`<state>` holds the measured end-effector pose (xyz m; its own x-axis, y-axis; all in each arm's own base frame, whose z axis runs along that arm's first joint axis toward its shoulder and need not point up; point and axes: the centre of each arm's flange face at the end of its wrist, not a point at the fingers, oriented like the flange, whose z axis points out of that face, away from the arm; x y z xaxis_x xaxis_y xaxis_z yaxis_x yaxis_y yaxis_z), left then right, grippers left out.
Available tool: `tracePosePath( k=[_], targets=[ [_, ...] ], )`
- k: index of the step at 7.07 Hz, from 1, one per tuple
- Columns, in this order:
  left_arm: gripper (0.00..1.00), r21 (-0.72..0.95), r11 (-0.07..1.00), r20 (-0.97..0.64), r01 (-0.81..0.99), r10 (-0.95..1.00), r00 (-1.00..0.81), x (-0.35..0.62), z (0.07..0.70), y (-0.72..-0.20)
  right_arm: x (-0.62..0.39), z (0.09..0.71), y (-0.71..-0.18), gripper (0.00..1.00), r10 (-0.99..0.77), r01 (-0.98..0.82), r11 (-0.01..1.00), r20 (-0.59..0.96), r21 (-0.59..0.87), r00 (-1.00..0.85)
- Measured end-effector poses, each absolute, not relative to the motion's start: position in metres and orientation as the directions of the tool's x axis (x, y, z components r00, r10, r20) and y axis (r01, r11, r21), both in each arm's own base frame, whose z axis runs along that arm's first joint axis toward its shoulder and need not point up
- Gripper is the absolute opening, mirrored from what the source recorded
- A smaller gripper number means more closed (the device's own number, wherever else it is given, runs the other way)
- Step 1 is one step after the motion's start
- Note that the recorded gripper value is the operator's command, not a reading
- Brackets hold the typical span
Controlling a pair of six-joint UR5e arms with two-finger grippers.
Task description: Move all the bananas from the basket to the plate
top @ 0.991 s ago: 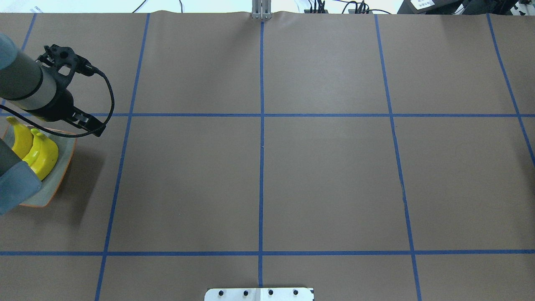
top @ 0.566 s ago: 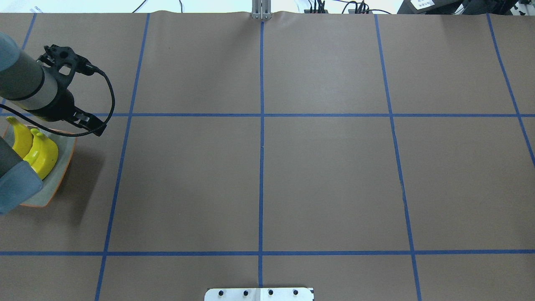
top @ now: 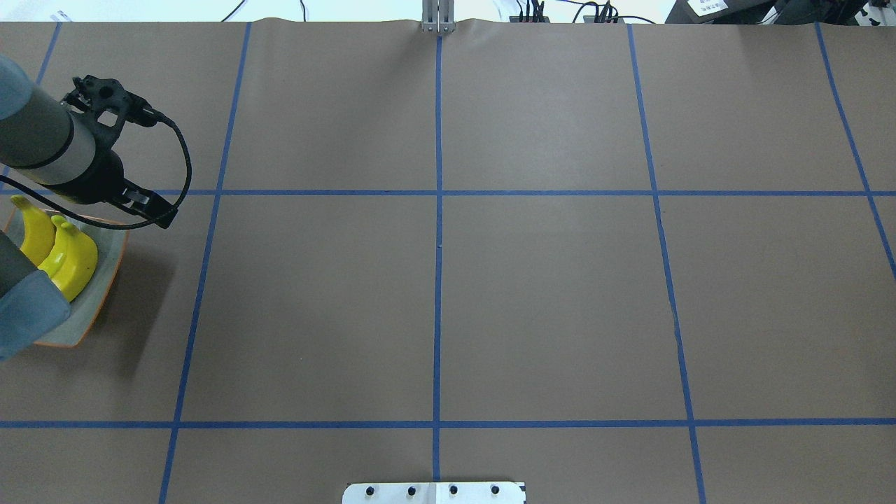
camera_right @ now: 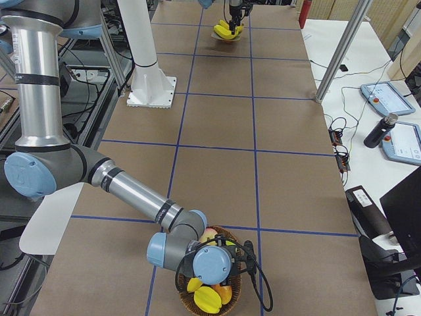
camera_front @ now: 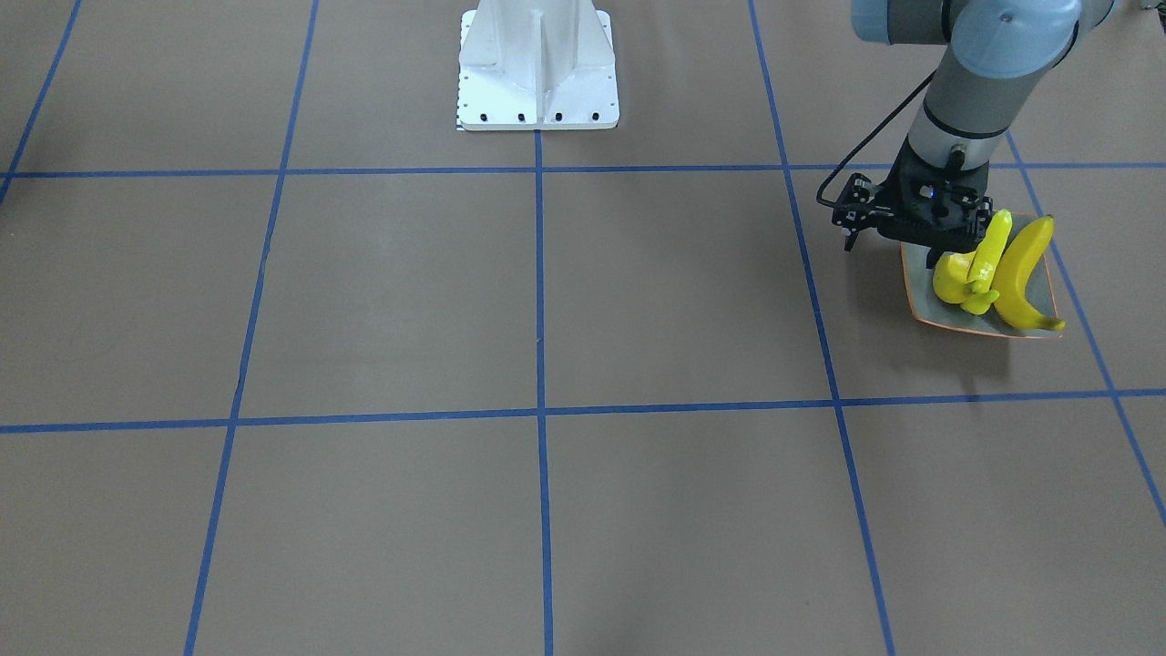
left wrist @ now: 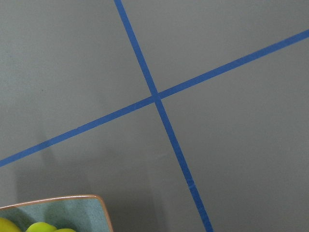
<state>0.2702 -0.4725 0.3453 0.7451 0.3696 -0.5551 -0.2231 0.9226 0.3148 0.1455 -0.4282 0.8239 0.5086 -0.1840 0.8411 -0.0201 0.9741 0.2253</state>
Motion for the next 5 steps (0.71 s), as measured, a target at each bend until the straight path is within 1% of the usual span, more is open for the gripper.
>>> tracePosePath(
  k=[3,5],
  targets=[
    [1.00,0.314,0.923,-0.555,-0.224,0.369,0.746,0.271,0.346,-0.473,0.140,0.853,-0.428,0.93,-0.239,0.029,0.967,0.852,0.255,0.465],
    [1.00,0.315,0.922,-0.555,-0.223,0.370,0.745,0.271,0.346,-0.473,0.127,0.866,-0.423,0.92,-0.277,0.063,0.959,0.860,0.278,0.428]
  ],
)
